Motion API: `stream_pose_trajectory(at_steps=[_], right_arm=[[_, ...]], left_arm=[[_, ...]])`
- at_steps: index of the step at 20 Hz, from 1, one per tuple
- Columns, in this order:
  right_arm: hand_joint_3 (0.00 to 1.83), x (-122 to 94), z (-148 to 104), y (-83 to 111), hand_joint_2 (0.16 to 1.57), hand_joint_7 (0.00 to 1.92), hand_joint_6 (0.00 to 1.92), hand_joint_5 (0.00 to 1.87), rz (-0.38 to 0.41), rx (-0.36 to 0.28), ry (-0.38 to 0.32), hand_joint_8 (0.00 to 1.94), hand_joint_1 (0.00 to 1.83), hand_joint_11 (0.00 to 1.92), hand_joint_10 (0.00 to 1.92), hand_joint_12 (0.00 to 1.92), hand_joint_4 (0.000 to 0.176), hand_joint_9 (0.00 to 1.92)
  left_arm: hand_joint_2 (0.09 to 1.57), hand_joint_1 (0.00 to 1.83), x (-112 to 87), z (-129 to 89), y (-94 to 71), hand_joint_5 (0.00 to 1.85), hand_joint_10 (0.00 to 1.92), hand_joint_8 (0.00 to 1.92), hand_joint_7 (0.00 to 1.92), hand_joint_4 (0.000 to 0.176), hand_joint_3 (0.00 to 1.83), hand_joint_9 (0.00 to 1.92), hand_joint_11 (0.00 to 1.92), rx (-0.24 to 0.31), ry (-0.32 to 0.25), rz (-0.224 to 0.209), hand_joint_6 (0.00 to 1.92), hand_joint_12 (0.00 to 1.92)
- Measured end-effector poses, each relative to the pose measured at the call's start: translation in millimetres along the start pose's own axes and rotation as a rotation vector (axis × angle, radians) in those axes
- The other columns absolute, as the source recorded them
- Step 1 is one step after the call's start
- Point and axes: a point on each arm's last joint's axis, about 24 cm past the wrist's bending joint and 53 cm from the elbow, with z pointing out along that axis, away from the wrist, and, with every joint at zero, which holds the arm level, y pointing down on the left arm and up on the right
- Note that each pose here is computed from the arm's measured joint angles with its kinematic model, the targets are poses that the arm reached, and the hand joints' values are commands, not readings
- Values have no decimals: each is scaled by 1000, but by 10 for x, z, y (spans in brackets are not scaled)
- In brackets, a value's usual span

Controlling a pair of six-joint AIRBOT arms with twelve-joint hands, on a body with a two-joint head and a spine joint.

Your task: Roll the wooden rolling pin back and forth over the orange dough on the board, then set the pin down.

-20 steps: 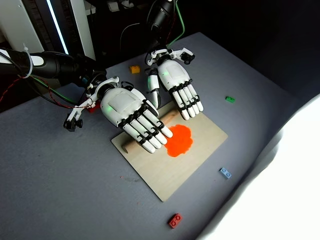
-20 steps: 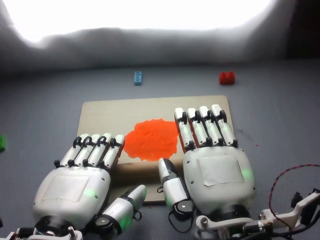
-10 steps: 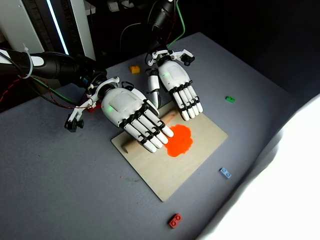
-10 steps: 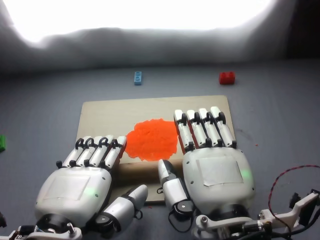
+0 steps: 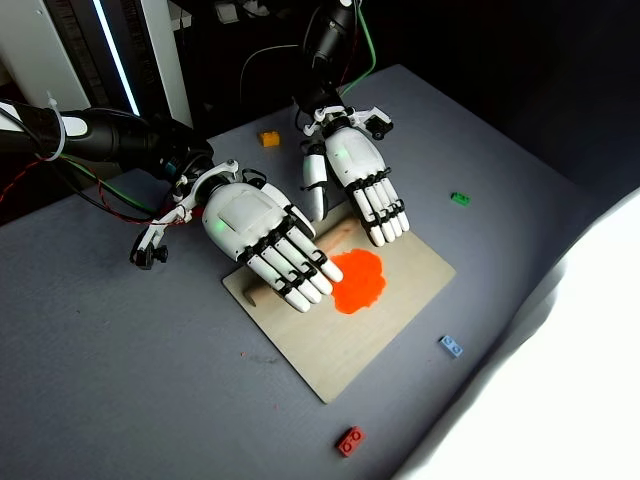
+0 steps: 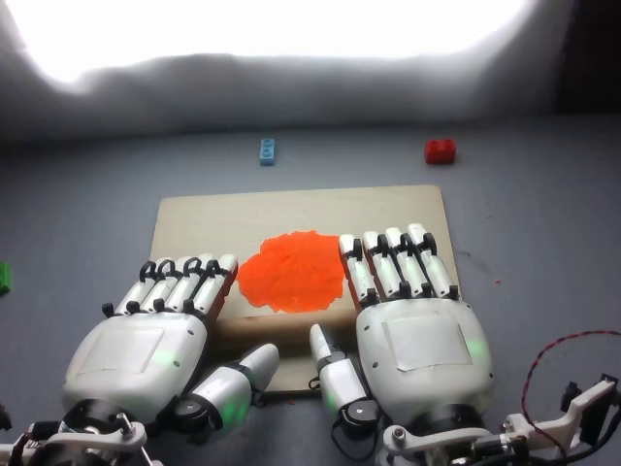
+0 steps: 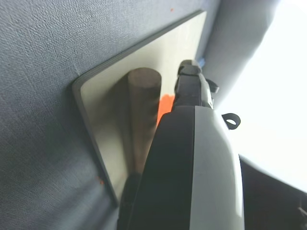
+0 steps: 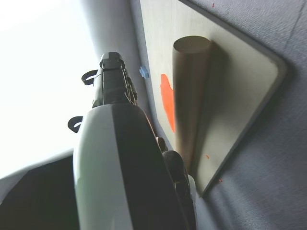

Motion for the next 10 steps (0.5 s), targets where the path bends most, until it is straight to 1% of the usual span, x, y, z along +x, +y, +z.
stream_pose_trajectory(at_steps=[3, 5, 6, 7, 10], right_arm=[[2, 58, 6, 15, 1492, 144, 14, 137, 8, -4, 13, 12, 0, 48, 15, 31, 0, 105], [2, 100, 34, 10, 1492, 137, 6, 119, 6, -6, 17, 7, 0, 49, 12, 34, 0, 102], [0, 105, 50, 2, 1494, 151, 3, 128, 2, -6, 13, 1, 0, 9, 7, 188, 0, 114], [0, 104, 68, -9, 1494, 155, 2, 131, -1, -5, 7, 1, 0, 1, 5, 243, 0, 118], [0, 105, 107, -39, 1494, 155, 2, 131, -10, -3, 2, 0, 0, 0, 4, 258, 0, 119]], left_arm=[[1394, 0, -14, 27, 8, 0, 0, 0, 0, 0, 8, 0, 0, 7, -5, 3, 0, 0], [1394, 0, 33, 37, -1, 0, 0, 0, 0, 0, 8, 0, 0, 12, 0, 1, 0, 0], [1395, 0, 63, 30, -5, 0, 0, 0, 0, 0, 8, 0, 0, 13, 6, -2, 0, 0], [1396, 0, 79, 31, -12, 0, 0, 0, 0, 0, 9, 0, 0, 17, 9, -2, 0, 0], [1396, 0, 63, 50, -8, 0, 0, 0, 0, 0, 9, 0, 0, 22, 3, 6, 0, 0]])
